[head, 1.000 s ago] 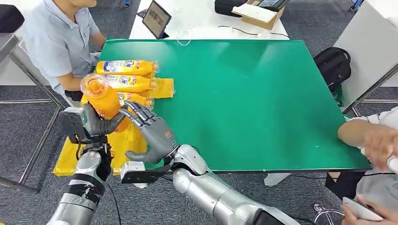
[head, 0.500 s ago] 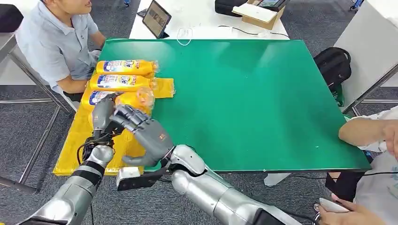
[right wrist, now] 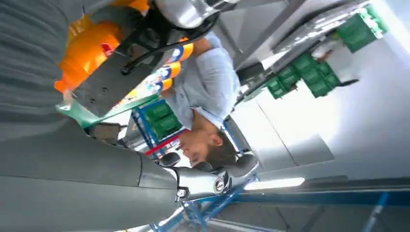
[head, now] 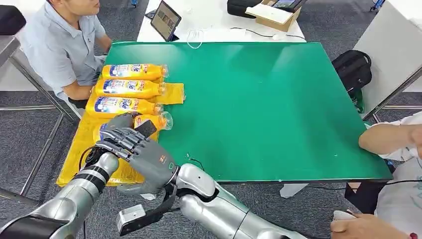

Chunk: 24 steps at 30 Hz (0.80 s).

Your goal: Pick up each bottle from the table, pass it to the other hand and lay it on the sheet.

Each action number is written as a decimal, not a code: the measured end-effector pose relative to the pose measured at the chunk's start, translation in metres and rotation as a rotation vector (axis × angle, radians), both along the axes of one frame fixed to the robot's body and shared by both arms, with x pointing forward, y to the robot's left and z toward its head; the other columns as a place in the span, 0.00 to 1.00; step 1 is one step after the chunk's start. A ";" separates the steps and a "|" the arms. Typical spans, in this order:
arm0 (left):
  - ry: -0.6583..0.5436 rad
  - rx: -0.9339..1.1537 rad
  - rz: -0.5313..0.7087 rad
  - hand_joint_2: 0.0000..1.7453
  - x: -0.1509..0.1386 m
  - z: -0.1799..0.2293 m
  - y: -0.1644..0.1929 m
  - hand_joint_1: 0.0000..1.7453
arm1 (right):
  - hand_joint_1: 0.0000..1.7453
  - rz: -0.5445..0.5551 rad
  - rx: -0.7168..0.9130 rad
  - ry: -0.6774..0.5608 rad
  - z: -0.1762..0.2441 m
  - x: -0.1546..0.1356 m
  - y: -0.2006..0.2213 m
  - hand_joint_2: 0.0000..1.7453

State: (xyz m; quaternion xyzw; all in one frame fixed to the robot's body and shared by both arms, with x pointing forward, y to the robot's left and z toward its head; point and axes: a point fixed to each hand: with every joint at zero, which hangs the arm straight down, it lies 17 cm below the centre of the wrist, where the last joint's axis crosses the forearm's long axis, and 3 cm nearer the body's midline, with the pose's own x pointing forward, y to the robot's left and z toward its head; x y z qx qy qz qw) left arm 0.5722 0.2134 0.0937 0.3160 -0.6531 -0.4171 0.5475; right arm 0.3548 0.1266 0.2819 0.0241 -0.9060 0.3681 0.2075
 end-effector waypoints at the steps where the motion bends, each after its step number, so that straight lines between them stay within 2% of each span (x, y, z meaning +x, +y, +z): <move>1: 0.002 0.002 0.000 1.00 0.001 0.000 0.000 1.00 | 0.00 0.001 0.003 -0.003 0.001 -0.001 -0.001 1.00; 7: 0.027 0.038 -0.006 1.00 0.002 -0.005 0.001 1.00 | 0.00 0.015 0.011 -0.011 0.004 -0.005 -0.001 1.00; 13: 0.185 0.255 -0.124 1.00 -0.008 -0.044 -0.007 1.00 | 0.00 0.062 0.022 -0.008 0.009 -0.014 0.000 1.00; 16: 0.216 0.298 -0.157 1.00 -0.011 -0.051 -0.007 0.99 | 0.00 0.073 0.023 -0.006 0.008 -0.016 0.000 1.00; 18: 0.240 0.325 -0.177 1.00 -0.013 -0.056 -0.006 0.86 | 0.00 0.084 0.026 -0.003 0.009 -0.017 0.001 1.00; 19: 0.255 0.339 -0.190 1.00 -0.013 -0.057 -0.006 0.65 | 0.00 0.088 0.026 -0.001 0.008 -0.017 0.001 1.00; 21: 0.288 0.364 -0.205 1.00 -0.014 -0.061 -0.005 0.12 | 0.00 0.094 0.028 -0.001 0.009 -0.018 0.001 1.00; 22: 0.300 0.379 -0.208 1.00 -0.014 -0.063 -0.004 0.03 | 0.00 0.095 0.029 -0.004 0.009 -0.018 0.001 1.00; 24: 0.315 0.395 -0.208 1.00 -0.016 -0.066 -0.003 0.00 | 0.00 0.096 0.027 -0.007 0.010 -0.017 0.001 1.00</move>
